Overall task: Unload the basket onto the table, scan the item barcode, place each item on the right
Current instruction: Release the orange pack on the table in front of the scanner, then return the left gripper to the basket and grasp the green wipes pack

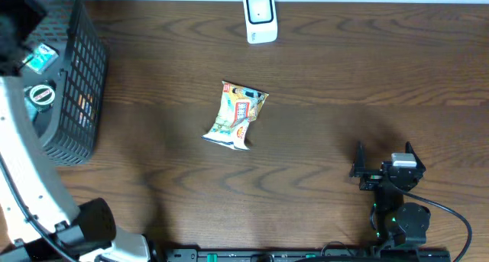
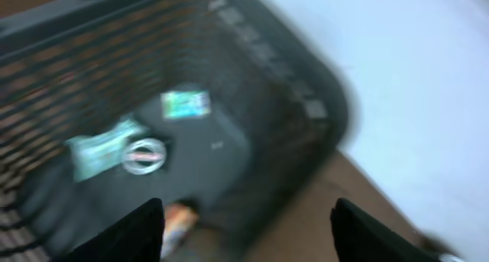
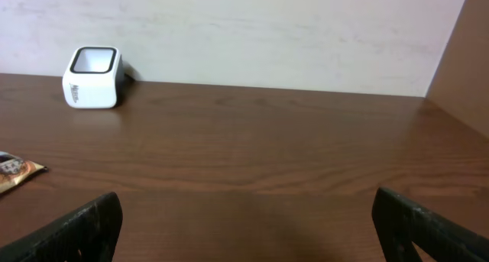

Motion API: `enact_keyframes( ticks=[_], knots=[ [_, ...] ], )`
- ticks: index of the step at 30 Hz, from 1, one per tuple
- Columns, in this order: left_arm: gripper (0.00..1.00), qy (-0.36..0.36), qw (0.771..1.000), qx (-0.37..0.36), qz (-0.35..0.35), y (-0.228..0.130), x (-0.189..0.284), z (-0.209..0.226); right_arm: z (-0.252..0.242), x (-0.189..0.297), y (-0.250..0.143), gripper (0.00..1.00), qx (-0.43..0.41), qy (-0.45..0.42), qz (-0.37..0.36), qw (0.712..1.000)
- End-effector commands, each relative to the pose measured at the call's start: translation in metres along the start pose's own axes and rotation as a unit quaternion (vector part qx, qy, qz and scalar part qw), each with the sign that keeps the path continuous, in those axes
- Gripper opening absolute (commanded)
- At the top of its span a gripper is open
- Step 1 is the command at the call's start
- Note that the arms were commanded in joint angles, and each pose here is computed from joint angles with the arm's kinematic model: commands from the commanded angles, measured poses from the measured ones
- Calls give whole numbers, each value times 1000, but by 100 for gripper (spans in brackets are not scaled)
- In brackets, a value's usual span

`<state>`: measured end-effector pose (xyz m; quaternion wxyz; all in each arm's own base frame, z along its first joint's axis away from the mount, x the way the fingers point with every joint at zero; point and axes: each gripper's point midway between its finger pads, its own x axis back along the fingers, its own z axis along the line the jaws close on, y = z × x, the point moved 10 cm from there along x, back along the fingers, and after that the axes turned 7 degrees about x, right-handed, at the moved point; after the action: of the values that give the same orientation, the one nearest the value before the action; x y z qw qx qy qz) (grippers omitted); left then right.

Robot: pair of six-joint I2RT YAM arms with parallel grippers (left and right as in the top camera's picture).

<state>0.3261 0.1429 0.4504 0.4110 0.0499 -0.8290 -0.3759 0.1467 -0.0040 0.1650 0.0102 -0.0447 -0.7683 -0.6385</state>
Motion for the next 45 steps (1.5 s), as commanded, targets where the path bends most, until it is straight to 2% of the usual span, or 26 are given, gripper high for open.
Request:
enact_keyframes(
  ticks=[1, 5, 11, 15, 20, 26, 30, 37, 45],
  knots=[
    [73, 92, 995, 21, 31, 0, -44, 34, 1, 0, -1, 99, -1, 1, 1, 1000],
    [77, 148, 986, 39, 68, -2, -89, 66, 1, 0, -1, 99, -1, 1, 1, 1000],
    [77, 193, 973, 44, 122, -16, -151, 89, 1, 0, -1, 99, -1, 1, 1, 1000],
    [77, 208, 966, 39, 146, -28, -188, 97, 1, 0, -1, 99, -1, 1, 1, 1000],
    [77, 211, 961, -11, 178, -45, -233, 107, 1, 0, -1, 99, -1, 1, 1, 1000],
    [77, 231, 950, -18, 208, -68, -275, 122, 1, 0, -1, 99, -1, 1, 1, 1000],
    [78, 259, 946, -28, 194, -72, -290, 130, 1, 0, -1, 99, -1, 1, 1, 1000],
    [78, 247, 953, -25, 172, -69, -298, 128, 1, 0, -1, 99, -1, 1, 1, 1000],
    [74, 254, 946, -26, 201, -89, -312, 138, 1, 0, -1, 99, -1, 1, 1, 1000]
  ],
)
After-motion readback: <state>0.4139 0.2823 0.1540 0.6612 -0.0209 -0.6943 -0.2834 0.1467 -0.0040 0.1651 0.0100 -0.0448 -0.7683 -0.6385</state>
